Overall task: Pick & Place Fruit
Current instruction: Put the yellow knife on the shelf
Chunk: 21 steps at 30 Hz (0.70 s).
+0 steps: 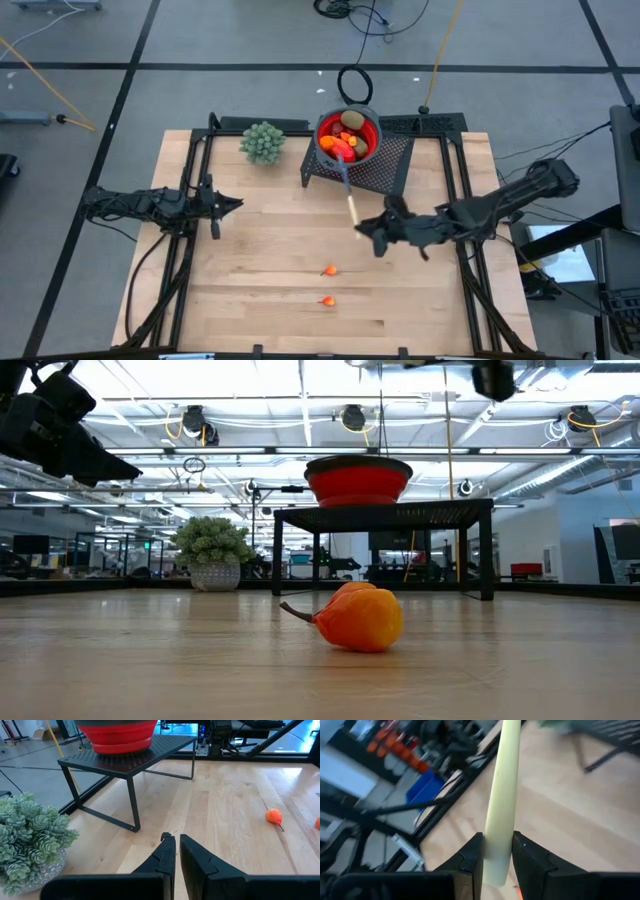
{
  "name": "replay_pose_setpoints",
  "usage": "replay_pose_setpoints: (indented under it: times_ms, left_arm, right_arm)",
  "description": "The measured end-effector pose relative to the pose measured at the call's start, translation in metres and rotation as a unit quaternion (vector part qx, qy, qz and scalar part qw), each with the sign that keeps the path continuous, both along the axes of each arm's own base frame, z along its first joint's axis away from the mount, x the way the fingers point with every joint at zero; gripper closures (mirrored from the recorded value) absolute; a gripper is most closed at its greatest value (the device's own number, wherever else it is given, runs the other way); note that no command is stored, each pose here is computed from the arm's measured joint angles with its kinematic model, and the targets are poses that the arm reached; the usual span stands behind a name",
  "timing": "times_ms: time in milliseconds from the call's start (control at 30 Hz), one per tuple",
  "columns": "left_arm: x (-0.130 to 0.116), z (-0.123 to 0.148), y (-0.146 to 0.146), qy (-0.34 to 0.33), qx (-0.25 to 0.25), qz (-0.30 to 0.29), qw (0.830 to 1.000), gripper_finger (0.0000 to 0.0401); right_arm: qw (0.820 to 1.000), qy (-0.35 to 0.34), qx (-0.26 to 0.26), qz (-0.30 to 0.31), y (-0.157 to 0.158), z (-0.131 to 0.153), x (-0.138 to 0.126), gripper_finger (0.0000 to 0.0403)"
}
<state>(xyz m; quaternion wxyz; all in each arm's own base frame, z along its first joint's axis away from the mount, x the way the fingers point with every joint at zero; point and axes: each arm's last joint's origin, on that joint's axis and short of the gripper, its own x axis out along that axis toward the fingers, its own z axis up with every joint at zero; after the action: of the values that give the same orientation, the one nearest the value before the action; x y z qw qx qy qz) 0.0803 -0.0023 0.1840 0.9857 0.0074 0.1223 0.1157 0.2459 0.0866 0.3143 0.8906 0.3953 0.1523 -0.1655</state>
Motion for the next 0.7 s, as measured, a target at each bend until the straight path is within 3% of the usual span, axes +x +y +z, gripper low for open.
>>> replay_pose_setpoints:
  times_ms: [433, 700]
  left_arm:
    - [0.0, 0.001, 0.0, -0.004, -0.002, 0.0, 1.0, 0.0375]
    - [0.0, 0.001, 0.0, -0.004, -0.001, 0.0, 1.0, 0.0375]
  right_arm:
    - [0.987, 0.02, 0.038, -0.153, -0.031, 0.014, -0.058, 0.0324]
    - [0.969, 0.057, 0.089, -0.225, -0.052, 0.008, -0.071, 0.0324]
